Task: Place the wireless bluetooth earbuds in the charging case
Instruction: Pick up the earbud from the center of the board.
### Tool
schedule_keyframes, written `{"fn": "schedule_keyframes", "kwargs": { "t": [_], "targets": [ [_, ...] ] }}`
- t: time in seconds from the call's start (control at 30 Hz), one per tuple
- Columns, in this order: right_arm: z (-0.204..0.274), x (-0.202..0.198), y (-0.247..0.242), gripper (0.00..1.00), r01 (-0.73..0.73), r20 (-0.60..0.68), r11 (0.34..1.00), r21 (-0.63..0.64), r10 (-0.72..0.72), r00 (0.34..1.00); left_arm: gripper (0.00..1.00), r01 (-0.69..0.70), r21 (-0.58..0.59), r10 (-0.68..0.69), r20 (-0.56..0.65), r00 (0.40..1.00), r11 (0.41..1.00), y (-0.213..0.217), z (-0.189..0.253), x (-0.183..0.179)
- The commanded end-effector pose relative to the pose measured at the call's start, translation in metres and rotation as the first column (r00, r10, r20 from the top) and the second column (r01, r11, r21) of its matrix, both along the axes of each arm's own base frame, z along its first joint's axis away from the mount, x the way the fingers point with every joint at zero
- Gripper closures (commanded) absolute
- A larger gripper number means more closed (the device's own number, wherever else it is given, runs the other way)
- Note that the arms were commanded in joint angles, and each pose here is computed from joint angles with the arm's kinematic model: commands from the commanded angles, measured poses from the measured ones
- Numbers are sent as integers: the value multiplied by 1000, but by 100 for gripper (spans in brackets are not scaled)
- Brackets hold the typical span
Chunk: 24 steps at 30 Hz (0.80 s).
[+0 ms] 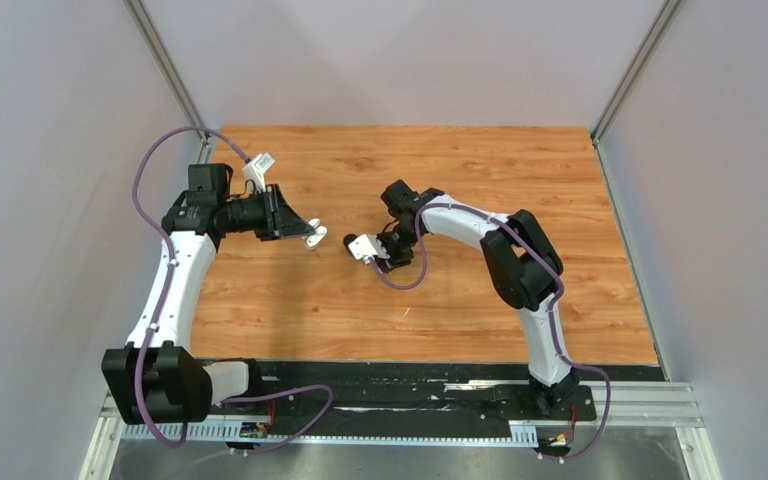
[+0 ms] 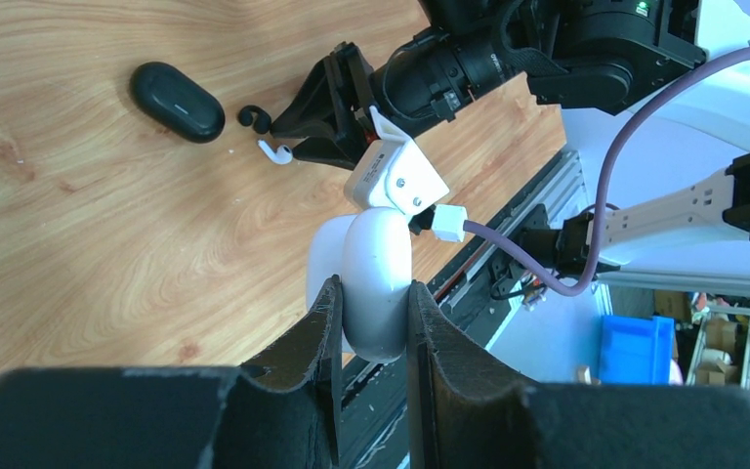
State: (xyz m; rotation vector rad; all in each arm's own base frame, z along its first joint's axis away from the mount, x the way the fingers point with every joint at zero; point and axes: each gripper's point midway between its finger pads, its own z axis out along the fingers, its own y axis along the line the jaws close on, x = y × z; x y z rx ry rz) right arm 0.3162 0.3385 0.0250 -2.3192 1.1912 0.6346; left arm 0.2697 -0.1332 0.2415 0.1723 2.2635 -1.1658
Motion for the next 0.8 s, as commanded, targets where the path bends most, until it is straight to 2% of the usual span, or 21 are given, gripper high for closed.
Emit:
{"fn": "schedule_keyframes", "kwargs": {
  "t": [0.0, 0.33, 0.77],
  "targets": [
    [7, -2, 8, 66, -8, -35, 1000, 30, 10, 999, 100, 6, -25, -5, 26, 1000, 1000, 0, 6, 3],
    [9, -18, 8, 70, 3, -83, 1000, 22, -1, 997, 100, 2, -30, -2, 18, 1000, 1000, 0, 4, 3],
    [9, -26, 16, 73, 129, -173, 991, -31, -133, 976, 100, 2, -35, -1, 15, 1000, 999, 0, 3, 2]
  ]
}}
